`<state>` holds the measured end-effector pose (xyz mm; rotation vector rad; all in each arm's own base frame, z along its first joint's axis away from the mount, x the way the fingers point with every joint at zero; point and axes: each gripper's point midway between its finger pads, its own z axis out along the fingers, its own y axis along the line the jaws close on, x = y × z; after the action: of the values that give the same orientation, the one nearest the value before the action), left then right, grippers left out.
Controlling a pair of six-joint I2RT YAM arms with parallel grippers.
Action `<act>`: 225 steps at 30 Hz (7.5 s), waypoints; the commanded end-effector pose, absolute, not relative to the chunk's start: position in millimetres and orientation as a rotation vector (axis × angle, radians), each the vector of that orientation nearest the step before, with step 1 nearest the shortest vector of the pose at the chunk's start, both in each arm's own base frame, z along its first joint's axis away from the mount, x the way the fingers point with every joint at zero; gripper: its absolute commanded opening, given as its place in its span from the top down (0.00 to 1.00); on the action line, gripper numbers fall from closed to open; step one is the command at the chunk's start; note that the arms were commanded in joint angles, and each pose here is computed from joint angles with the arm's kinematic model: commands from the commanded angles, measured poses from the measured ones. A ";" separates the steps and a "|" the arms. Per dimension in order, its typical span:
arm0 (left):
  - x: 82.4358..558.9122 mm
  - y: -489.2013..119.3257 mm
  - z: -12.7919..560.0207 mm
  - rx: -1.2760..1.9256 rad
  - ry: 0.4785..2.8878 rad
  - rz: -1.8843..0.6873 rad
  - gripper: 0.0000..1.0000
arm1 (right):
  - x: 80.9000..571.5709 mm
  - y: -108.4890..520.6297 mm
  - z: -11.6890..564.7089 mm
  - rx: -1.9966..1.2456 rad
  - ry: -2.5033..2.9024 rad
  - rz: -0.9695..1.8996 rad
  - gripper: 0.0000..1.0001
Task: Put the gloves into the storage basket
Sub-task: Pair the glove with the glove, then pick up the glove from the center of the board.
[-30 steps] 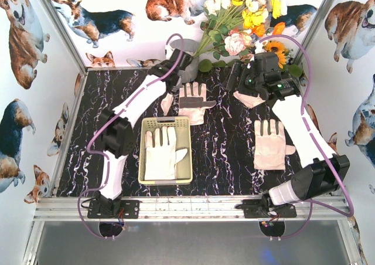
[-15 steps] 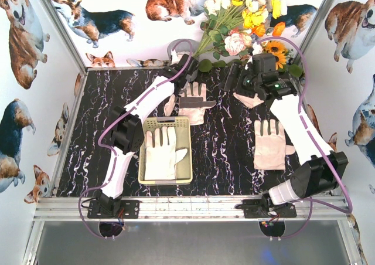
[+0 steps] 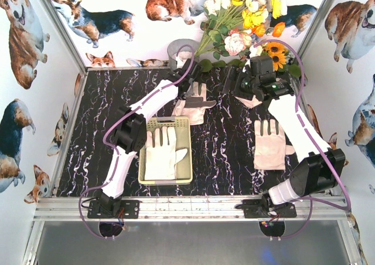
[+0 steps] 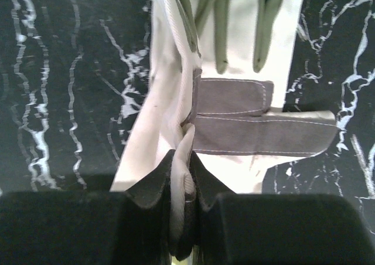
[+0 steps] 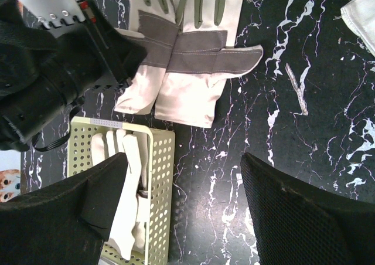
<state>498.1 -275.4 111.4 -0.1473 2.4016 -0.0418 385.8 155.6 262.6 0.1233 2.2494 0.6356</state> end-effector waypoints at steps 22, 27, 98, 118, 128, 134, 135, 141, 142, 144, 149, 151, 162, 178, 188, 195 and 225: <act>480.4 -342.6 204.7 0.210 2.134 -0.710 0.08 | 388.8 156.0 279.7 0.068 2.221 0.628 0.19; 481.2 -298.6 225.0 0.097 2.127 -0.710 0.08 | 396.4 170.3 279.0 0.089 2.218 0.691 0.19; 501.2 -243.3 103.8 -0.201 2.437 -1.021 1.00 | 518.5 240.3 149.6 0.238 2.461 0.927 1.00; 495.5 -256.4 59.9 -0.241 2.524 -0.969 1.00 | 527.6 227.2 99.9 0.148 2.574 0.759 1.00; 487.0 -255.2 33.6 -0.260 2.596 -0.930 1.00 | 525.5 224.1 80.0 0.143 2.615 0.727 1.00; 485.7 -252.0 28.5 -0.268 2.612 -0.900 1.00 | 523.1 225.3 72.9 0.141 2.634 0.737 1.00; 485.3 -251.6 28.9 -0.267 2.613 -0.898 0.99 | 522.4 225.0 73.0 0.140 2.636 0.738 1.00; 489.7 -250.5 50.4 -0.250 2.569 -0.890 0.78 | 524.1 227.1 87.0 0.120 2.608 0.756 0.76; 490.8 -250.5 55.1 -0.248 2.560 -0.890 0.73 | 524.9 227.1 91.6 0.119 2.598 0.760 0.72; 493.1 -250.9 67.4 -0.238 2.535 -0.895 0.67 | 525.9 228.4 101.2 0.107 2.579 0.773 0.67; 497.4 -247.3 93.5 -0.220 2.480 -0.880 0.52 | 521.2 226.2 125.4 0.085 2.552 0.789 0.55; 499.8 -245.3 96.6 -0.224 2.472 -0.880 0.47 | 515.8 223.7 131.8 0.084 2.552 0.791 0.52; 519.3 -244.4 68.9 -0.222 2.518 -0.891 0.41 | 496.2 207.2 147.2 0.282 2.485 0.918 0.37; 522.9 -245.9 34.0 -0.246 2.555 -0.951 0.54 | 512.1 175.7 89.1 0.509 2.496 0.976 0.26; 514.6 -239.9 13.5 -0.222 2.623 -0.906 0.66 | 522.1 189.1 62.6 0.469 2.506 1.087 0.26; 504.3 -229.9 0.3 -0.225 2.688 -0.827 0.78 | 516.3 204.6 49.5 0.423 2.525 1.176 0.26; 498.6 -226.1 -2.9 -0.231 2.713 -0.807 0.85 | 498.7 258.8 20.4 0.331 2.592 1.272 0.40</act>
<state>511.3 -240.3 23.1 -0.2022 2.6201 -0.8925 508.6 246.7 49.8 0.3467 2.5236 1.3117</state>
